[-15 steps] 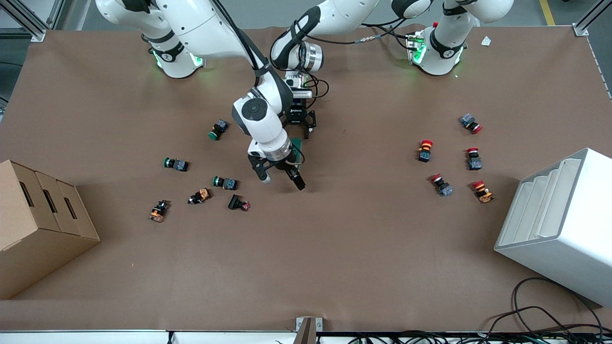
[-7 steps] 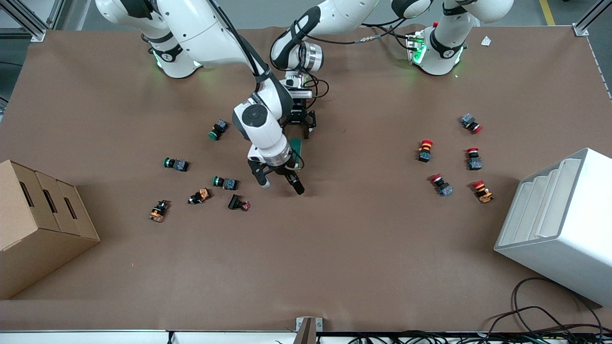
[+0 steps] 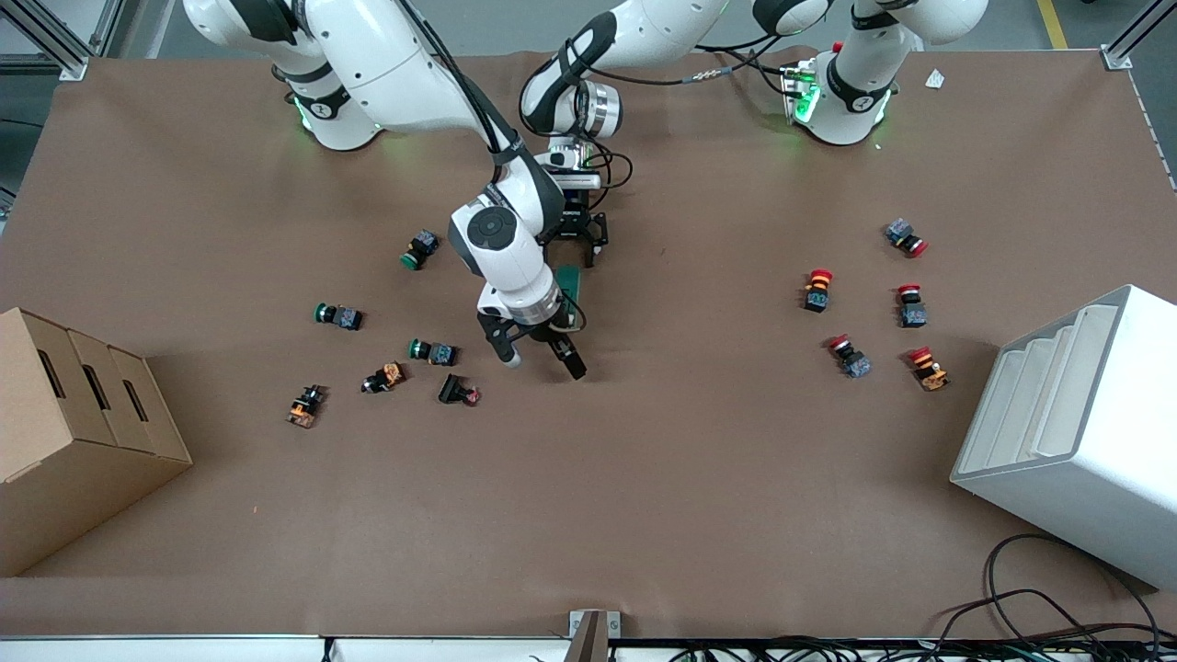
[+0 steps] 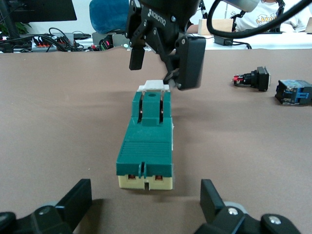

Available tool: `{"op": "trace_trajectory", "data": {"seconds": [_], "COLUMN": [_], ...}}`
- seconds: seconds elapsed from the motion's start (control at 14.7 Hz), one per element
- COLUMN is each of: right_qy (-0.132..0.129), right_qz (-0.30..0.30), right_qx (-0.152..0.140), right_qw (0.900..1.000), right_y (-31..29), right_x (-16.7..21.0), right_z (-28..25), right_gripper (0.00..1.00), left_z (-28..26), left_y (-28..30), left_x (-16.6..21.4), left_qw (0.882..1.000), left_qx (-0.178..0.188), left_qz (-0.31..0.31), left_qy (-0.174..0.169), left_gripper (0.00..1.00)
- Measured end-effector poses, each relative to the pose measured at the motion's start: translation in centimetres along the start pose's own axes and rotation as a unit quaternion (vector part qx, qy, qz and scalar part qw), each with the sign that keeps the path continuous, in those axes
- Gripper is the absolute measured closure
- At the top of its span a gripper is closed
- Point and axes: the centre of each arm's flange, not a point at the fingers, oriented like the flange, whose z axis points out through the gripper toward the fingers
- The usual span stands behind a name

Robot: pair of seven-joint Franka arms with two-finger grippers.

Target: Close load switch with both arms

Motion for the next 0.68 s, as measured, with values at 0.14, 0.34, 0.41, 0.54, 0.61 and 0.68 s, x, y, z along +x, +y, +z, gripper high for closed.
{"op": "trace_trajectory", "data": {"seconds": [0.14, 0.34, 0.41, 0.54, 0.61, 0.68], "right_qy": [0.004, 0.009, 0.011, 0.010, 0.007, 0.003], "right_qz": [-0.006, -0.018, -0.024, -0.035, -0.044, -0.056], "right_qx": [-0.001, -0.006, -0.021, -0.060, -0.081, -0.099], "right_qw": [1.000, 1.000, 0.999, 0.998, 0.996, 0.993], "right_y": [0.0, -1.0, -1.5, -3.3, -4.4, -5.7], "right_x": [0.3, 2.4, 3.4, 5.6, 6.8, 8.2], "right_z": [0.4, 0.0, -0.2, -1.4, -2.5, -4.2], "right_gripper": [0.00, 0.00, 0.00, 0.00, 0.00, 0.00], "left_z": [0.0, 0.0, 0.0, 0.0, 0.0, 0.0], "left_y": [0.0, 0.0, 0.1, 0.1, 0.2, 0.4], "left_x": [0.0, 0.1, 0.1, 0.3, 0.5, 0.9], "left_qw": [1.000, 1.000, 1.000, 1.000, 1.000, 1.000], "left_qx": [0.000, 0.001, 0.001, 0.005, 0.008, 0.013], "left_qz": [0.000, -0.001, -0.001, -0.001, -0.001, 0.003], "left_qy": [0.000, -0.001, -0.002, -0.007, -0.012, -0.020], "left_gripper": [0.01, 0.01, 0.01, 0.01, 0.01, 0.01]}}
